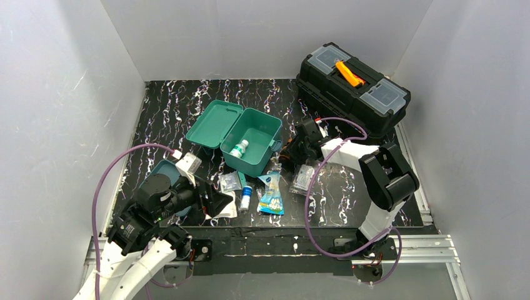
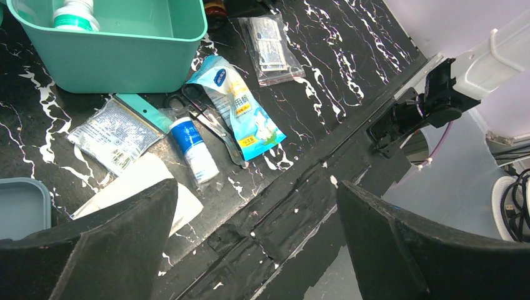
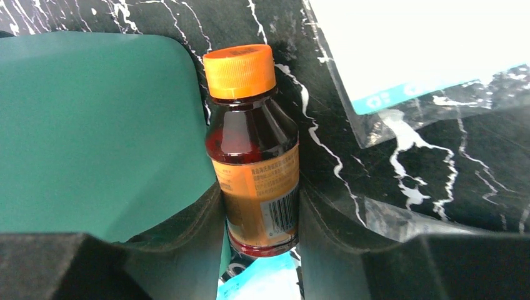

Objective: Organize the medicine kit

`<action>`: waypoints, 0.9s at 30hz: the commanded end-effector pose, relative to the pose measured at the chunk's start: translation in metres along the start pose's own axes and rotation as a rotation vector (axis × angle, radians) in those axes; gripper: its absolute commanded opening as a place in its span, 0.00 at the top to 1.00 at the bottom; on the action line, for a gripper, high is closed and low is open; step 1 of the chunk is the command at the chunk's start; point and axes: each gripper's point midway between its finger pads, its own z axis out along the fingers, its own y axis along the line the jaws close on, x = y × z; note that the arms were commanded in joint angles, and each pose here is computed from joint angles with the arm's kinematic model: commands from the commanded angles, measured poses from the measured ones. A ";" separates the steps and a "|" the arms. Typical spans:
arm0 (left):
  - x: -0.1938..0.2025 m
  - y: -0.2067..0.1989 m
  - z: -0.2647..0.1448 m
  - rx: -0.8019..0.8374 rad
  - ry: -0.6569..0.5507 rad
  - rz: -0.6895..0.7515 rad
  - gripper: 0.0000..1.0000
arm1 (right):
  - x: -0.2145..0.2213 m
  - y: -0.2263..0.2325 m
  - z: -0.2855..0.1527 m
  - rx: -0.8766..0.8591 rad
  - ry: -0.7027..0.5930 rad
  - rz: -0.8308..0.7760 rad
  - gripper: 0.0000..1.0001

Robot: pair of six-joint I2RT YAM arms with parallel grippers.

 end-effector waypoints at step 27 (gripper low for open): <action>-0.004 0.004 -0.013 -0.027 -0.075 0.011 0.02 | 0.003 0.152 -0.160 -0.293 -0.188 -0.289 0.89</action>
